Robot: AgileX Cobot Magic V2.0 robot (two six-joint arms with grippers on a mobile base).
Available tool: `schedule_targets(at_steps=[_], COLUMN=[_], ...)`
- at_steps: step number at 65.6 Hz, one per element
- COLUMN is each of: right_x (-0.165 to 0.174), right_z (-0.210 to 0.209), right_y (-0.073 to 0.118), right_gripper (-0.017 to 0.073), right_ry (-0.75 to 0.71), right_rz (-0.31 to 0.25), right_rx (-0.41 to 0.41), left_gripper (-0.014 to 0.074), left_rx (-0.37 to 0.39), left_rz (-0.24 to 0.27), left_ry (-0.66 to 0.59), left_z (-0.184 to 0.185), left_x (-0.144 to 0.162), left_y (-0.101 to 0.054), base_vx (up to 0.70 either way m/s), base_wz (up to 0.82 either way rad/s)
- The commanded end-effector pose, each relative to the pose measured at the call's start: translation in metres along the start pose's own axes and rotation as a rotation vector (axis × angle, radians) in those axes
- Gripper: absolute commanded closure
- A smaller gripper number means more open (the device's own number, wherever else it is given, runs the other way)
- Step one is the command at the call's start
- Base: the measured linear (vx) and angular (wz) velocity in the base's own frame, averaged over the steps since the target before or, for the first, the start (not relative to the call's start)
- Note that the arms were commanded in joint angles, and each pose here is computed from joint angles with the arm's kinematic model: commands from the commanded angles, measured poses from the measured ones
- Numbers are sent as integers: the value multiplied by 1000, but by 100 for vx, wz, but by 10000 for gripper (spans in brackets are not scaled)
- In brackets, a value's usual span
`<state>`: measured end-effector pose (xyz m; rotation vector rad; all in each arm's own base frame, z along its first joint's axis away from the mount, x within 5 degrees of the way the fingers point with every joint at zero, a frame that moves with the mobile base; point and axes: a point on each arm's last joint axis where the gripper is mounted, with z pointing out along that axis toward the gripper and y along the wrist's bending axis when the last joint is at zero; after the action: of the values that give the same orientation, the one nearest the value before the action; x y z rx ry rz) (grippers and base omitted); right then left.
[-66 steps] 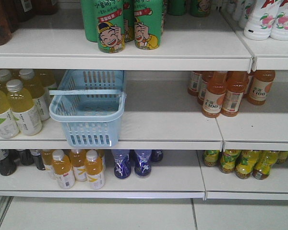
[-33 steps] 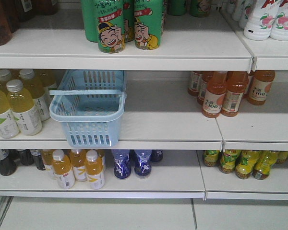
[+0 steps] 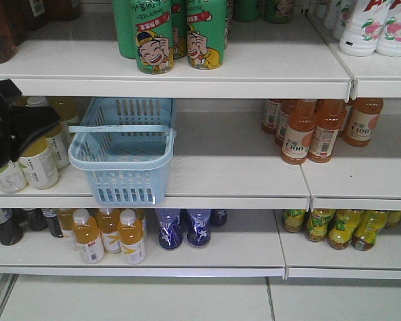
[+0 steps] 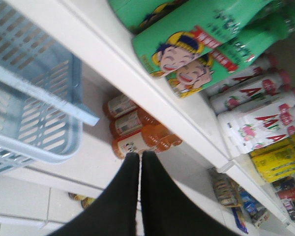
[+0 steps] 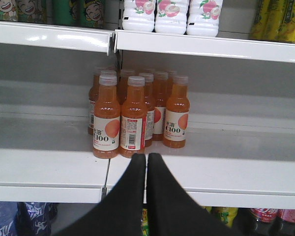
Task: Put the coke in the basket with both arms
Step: 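Reach the left gripper to the light-blue basket handle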
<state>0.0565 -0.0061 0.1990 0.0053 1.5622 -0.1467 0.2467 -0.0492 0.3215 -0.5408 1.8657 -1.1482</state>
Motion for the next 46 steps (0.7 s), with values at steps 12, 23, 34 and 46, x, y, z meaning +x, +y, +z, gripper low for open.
schedule_targets(at_steps=[12,23,34,46], right_x=[-4,-4,-4,-4], right_z=[-1,-1,-1,-1], right_y=[1,1,1,1], right_gripper=[561,561,561,561], right_ry=[-72,-72,-72,-72], right_rz=[-20,-20,-20,-20], right_rx=[-14,-14,-14,-14], left_gripper=[553,419,239,175], left_rx=[17,23,44,17], left_rz=[-162,-214,-218,-195], left_ry=[162,239,258,200], left_z=[46,66,74,79], left_x=[4,5,2,-9], left_y=[29,41,40,38], base_vx=[0,0,0,0], base_wz=[0,0,0,0])
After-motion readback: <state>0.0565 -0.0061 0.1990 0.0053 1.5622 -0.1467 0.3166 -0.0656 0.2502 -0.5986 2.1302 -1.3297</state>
